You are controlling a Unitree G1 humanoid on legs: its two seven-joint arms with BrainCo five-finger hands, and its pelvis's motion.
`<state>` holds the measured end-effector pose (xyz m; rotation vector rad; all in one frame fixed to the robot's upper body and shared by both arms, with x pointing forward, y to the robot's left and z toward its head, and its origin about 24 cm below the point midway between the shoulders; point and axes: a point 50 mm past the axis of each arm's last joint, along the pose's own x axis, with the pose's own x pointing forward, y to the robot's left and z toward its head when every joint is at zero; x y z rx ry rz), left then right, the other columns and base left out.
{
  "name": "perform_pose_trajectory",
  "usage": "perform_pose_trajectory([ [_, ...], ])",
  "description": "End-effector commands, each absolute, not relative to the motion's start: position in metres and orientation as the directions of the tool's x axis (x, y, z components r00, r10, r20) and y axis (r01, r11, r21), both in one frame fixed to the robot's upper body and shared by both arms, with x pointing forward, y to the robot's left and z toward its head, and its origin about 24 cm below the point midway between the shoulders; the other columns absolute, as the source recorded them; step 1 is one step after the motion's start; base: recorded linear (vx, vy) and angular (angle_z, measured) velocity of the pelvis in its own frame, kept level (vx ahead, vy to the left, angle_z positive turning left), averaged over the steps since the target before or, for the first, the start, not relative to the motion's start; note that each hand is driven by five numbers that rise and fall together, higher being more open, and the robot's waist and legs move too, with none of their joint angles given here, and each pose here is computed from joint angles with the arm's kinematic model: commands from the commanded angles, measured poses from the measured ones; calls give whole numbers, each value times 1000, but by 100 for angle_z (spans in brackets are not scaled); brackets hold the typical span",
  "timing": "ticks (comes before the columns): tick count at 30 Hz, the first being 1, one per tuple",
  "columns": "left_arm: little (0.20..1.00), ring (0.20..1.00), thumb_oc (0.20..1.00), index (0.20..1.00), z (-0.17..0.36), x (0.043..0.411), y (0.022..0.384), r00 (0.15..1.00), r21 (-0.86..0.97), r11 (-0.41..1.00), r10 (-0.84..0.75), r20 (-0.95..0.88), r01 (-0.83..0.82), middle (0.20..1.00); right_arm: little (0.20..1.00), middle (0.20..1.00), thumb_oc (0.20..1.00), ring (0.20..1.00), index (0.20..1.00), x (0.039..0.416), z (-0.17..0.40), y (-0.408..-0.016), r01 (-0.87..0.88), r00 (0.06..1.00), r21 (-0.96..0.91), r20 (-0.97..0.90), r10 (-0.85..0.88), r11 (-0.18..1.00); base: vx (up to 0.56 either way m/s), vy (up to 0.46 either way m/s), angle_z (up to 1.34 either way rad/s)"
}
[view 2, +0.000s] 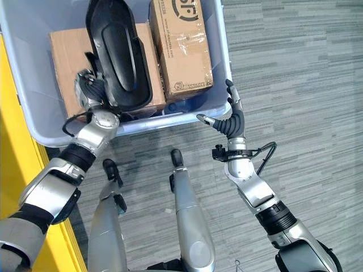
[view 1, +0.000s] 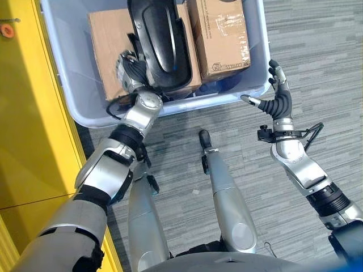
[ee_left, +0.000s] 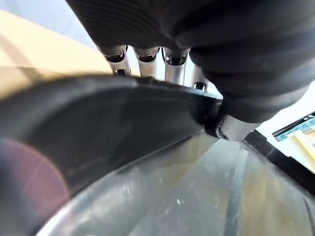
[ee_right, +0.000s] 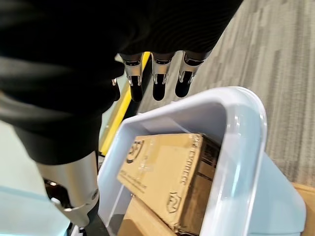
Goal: Move parts from the plastic box to the shelf.
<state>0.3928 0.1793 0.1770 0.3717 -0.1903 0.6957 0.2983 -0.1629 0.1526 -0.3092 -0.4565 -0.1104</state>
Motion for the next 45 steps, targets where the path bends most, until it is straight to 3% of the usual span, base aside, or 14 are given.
perform_pose_trajectory([
  [1, 200, 200, 200, 200, 223, 390, 182, 651, 63, 698, 626, 429, -713, 200, 1000, 1000, 1000, 1000, 1000, 290, 175, -172, 197, 825, -245, 564, -26, 949, -81, 15, 4],
  [13, 200, 200, 200, 200, 272, 383, 205, 518, -62, 634, 680, 519, -771, 200, 1000, 1000, 1000, 1000, 1000, 285, 168, -173, 143, 854, -300, 520, 36, 943, 5, 47, 0],
  [19, 200, 200, 200, 200, 273, 382, 210, 516, -80, 636, 687, 512, -767, 200, 1000, 1000, 1000, 1000, 1000, 282, 161, -170, 118, 868, -315, 494, 57, 942, 0, 0, 0],
  [27, 200, 200, 200, 200, 253, 379, 207, 585, -100, 712, 641, 498, -695, 200, 1000, 1000, 1000, 1000, 1000, 279, 144, -171, 85, 892, -319, 446, 71, 944, 9, -23, 0],
  [45, 200, 200, 200, 200, 127, 314, 209, 823, 42, 857, 478, 307, -513, 200, 1000, 1000, 1000, 1000, 1000, 261, 88, -154, -88, 957, -277, 241, 158, 957, 40, -118, 24],
])
